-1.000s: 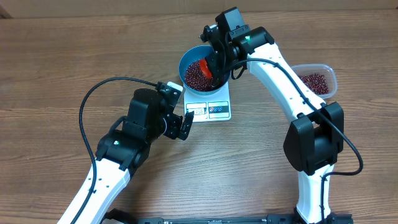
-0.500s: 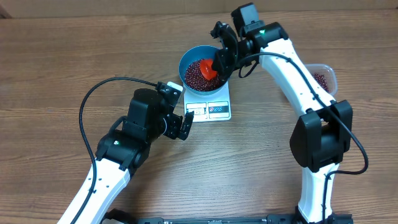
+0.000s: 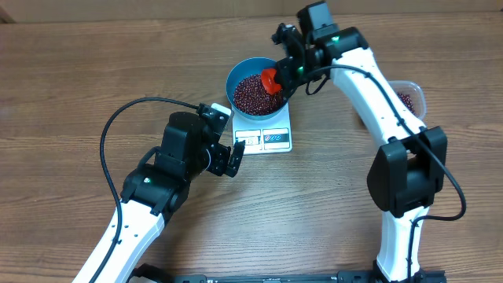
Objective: Scoop item into bowl and weigh 150g on scale
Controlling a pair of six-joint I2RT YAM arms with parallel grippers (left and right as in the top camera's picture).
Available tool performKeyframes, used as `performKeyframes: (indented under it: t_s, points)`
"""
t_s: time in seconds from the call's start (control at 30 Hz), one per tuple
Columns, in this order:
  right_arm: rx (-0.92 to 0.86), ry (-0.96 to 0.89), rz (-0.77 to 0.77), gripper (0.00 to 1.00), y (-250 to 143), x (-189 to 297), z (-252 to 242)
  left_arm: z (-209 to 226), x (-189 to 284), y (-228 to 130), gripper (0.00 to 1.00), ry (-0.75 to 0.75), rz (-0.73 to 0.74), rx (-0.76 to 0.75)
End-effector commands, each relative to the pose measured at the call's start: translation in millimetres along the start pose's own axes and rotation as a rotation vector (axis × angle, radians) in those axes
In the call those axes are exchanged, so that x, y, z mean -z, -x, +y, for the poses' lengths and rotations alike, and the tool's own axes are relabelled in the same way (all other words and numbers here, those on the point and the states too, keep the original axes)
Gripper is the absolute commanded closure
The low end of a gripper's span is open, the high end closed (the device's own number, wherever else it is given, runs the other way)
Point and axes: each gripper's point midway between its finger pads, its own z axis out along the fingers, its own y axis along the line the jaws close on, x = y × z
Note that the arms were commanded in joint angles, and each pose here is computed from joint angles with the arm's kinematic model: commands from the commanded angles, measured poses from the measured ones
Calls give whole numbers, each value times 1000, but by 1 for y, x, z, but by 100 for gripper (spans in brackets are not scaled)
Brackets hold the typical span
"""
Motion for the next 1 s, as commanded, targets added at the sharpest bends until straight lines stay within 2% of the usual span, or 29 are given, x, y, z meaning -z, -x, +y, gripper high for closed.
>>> performKeyframes:
  t_s: [0.0, 0.37, 0.7, 0.97]
  points:
    - [71, -163, -68, 96, 22, 23, 5, 0, -3, -3, 0, -4, 12, 14]
    - [161, -373, -101, 96, 35, 25, 7, 0, -3, -3, 0, -4, 11, 14]
    - [170, -374, -86, 96, 29, 16, 6, 0, -3, -3, 0, -4, 11, 14]
    - [173, -292, -54, 96, 19, 7, 19, 0, -3, -3, 0, -4, 11, 14]
